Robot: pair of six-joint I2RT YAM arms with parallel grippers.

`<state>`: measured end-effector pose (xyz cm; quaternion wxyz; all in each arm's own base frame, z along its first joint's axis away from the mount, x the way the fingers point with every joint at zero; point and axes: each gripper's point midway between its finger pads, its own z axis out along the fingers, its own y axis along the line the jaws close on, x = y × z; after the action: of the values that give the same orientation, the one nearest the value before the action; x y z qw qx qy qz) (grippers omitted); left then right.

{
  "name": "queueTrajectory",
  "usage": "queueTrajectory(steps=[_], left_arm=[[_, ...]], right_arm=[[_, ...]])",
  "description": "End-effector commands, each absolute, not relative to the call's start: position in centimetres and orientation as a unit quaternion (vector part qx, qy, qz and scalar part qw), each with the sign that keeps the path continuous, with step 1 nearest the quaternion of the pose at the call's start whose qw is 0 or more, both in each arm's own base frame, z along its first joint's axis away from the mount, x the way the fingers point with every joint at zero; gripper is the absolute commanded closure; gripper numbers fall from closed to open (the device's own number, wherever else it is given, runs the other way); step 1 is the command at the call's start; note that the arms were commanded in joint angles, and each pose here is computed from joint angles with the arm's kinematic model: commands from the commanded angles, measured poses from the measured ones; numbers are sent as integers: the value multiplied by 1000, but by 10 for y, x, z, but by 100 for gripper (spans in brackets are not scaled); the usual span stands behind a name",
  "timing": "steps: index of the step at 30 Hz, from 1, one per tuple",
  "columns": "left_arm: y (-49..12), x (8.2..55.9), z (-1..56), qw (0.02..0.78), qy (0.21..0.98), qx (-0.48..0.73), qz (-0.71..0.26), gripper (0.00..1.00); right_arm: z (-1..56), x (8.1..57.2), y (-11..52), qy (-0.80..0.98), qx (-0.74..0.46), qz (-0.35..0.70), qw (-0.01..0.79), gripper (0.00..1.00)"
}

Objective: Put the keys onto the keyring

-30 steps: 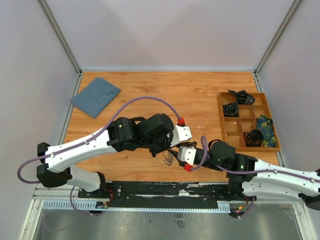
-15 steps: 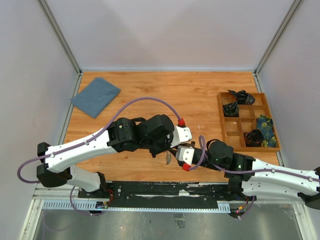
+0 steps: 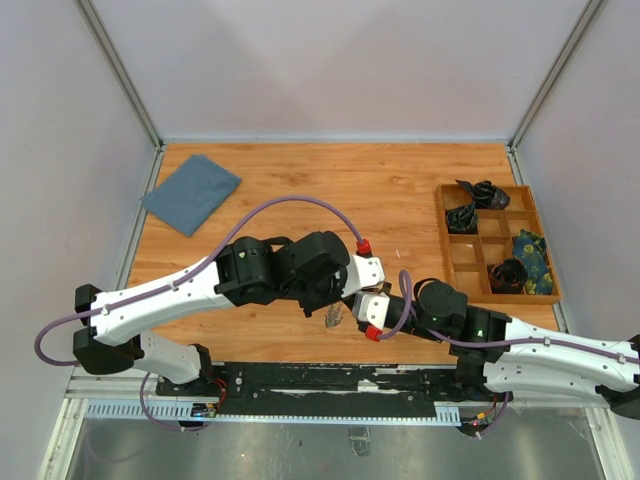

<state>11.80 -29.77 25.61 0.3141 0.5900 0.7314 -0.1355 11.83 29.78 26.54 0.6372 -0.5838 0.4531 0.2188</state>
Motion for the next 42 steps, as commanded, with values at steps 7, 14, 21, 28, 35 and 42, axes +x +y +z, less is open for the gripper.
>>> queueTrajectory(steps=[7,14,21,28,35,42], left_arm=[[-308,110,283,388,690,574,-208,69],[-308,107,314,468,653,528,-275,61],[-304,112,328,518,631,498,-292,62],[-306,110,346,557,600,474,-325,67],[-295,109,379,608,566,418,-369,71],[-285,103,408,639,528,378,-411,72]], right_arm=[[298,114,291,441,-552,240,665,99],[319,107,283,421,-541,257,681,99],[339,96,276,398,-522,288,698,100],[368,89,270,376,-465,339,726,99],[392,87,262,362,-381,400,751,99],[407,86,254,347,-286,469,760,99]])
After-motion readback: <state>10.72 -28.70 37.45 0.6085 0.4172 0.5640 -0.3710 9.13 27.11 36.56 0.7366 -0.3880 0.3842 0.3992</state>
